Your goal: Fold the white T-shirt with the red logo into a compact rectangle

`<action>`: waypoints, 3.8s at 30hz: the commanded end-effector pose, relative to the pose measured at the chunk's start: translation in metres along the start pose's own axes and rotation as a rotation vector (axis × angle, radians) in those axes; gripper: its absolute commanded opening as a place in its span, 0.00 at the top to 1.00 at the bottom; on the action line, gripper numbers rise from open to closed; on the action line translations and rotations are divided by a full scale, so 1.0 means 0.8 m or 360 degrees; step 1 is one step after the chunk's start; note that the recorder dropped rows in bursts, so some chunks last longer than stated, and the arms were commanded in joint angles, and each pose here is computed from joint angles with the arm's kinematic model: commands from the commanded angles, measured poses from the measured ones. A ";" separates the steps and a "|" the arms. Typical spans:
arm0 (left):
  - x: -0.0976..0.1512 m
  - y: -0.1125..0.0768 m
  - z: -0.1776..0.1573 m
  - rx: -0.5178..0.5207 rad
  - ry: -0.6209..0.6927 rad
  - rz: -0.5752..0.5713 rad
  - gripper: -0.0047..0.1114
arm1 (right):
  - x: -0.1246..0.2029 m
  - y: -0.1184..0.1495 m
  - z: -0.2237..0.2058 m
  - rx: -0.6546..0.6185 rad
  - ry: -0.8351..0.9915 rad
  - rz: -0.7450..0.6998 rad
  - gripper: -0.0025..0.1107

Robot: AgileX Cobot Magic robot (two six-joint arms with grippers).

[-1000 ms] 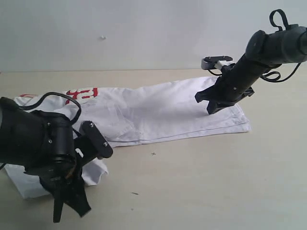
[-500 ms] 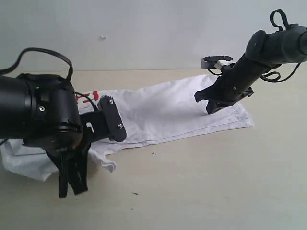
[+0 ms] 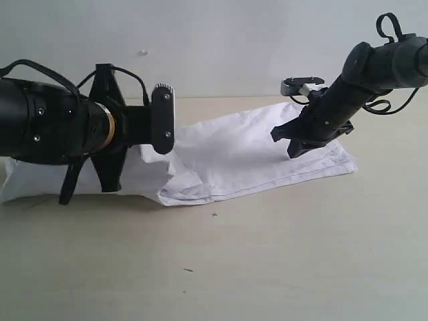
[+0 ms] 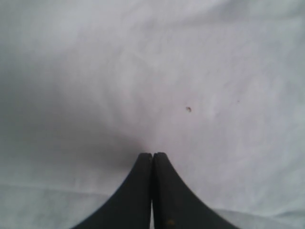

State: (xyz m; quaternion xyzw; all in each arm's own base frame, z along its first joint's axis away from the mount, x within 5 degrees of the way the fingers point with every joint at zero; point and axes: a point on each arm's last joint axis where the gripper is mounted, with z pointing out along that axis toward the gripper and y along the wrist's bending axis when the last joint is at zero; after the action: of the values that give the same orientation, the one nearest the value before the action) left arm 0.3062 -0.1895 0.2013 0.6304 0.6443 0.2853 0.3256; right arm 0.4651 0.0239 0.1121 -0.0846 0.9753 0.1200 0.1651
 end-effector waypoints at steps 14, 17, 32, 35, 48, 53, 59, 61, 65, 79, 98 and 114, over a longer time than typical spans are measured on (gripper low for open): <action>0.021 0.073 0.073 -0.0343 0.0029 -0.0563 0.43 | -0.003 -0.003 -0.002 0.0013 -0.0038 -0.0008 0.98; 0.028 0.074 0.071 -0.0351 0.0110 -0.0885 0.49 | -0.003 -0.003 -0.002 0.0012 -0.0036 -0.0008 0.98; 0.030 0.036 0.021 0.0717 0.0051 -0.1841 0.96 | -0.010 0.003 -0.012 -0.0050 -0.0019 0.0007 0.98; 0.040 0.015 0.043 0.0796 0.0186 -0.1843 0.96 | -0.010 0.003 -0.012 -0.0051 -0.0017 0.0007 0.98; 0.063 0.008 0.126 0.0639 0.0153 -0.2023 0.96 | -0.011 0.002 -0.012 -0.0044 -0.0033 -0.0018 0.98; 0.055 0.028 0.137 0.0577 0.0071 -0.2039 0.96 | -0.011 0.002 -0.012 -0.0040 -0.0039 -0.0022 0.98; 0.048 0.054 0.137 0.0498 -0.0032 -0.2061 0.96 | -0.011 0.002 -0.012 -0.0039 -0.0042 -0.0022 0.98; 0.048 0.057 0.137 0.0488 -0.0043 -0.2056 0.96 | -0.011 0.002 -0.012 -0.0040 -0.0039 -0.0022 0.98; 0.047 0.064 0.133 0.0471 -0.0064 -0.2052 0.96 | -0.011 0.002 -0.012 -0.0042 -0.0036 -0.0022 0.98; -0.006 0.000 0.130 0.0596 -0.0146 -0.1648 0.96 | -0.006 0.005 -0.012 -0.0078 0.0037 -0.0023 0.98; 0.008 0.032 0.123 0.0438 -0.0261 -0.1819 0.96 | -0.008 0.004 -0.012 -0.0066 0.0012 -0.0023 0.98; 0.076 0.003 0.176 0.0483 0.0030 -0.1964 0.96 | -0.009 0.003 -0.012 -0.0056 -0.0003 -0.0025 0.98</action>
State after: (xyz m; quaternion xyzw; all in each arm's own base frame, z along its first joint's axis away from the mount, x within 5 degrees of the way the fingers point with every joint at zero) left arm 0.4190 -0.1362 0.1079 0.1878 0.9224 -0.0410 0.3350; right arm 0.4663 0.0272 0.1194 -0.0934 0.9737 0.1386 0.1550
